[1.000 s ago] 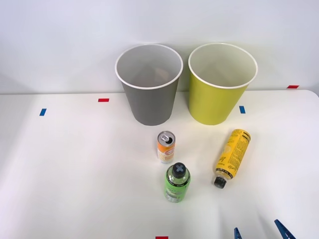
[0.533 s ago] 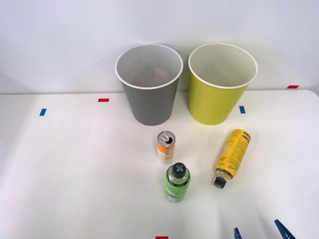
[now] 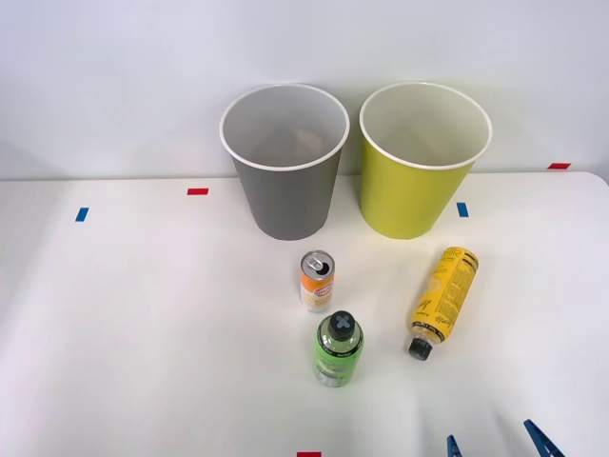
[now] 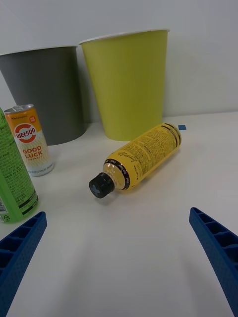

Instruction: Put cans in the gray bin, plastic bottles in the light green bin

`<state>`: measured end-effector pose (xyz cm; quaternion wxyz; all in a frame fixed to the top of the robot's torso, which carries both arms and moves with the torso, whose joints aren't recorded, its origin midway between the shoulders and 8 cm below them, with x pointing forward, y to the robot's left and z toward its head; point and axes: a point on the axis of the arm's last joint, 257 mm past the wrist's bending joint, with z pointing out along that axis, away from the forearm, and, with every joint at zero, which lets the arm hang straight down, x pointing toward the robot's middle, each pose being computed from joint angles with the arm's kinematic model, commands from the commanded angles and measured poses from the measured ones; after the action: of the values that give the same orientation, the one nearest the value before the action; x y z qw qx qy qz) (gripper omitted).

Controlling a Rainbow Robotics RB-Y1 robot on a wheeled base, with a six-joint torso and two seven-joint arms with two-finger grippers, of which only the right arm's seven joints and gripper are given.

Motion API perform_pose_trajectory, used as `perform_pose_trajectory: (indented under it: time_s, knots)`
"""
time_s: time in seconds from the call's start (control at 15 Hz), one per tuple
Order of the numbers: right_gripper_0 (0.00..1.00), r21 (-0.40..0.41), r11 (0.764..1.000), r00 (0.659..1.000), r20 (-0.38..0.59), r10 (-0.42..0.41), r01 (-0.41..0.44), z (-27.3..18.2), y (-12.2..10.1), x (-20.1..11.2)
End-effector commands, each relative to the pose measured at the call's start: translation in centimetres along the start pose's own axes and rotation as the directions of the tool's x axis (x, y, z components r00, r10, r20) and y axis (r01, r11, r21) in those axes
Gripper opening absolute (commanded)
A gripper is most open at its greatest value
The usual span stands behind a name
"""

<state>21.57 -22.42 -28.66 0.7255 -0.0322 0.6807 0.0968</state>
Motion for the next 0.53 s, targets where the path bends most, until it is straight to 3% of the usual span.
perform_pose_trajectory:
  time_s: [0.07,0.2,0.4,0.53]
  knots:
    - [1.0,0.0,1.0,1.0,0.0,0.0,0.0,0.0,0.0,0.0]
    - [1.0,0.024,1.0,0.998,-0.057,0.012,-0.01,-0.4,-0.4,2.5]
    - [1.0,-0.003,1.0,1.0,0.008,-0.006,0.006,-0.5,0.8,0.9]
    - [1.0,-0.001,0.999,0.998,0.044,-0.039,0.039,-0.1,0.5,-0.5]
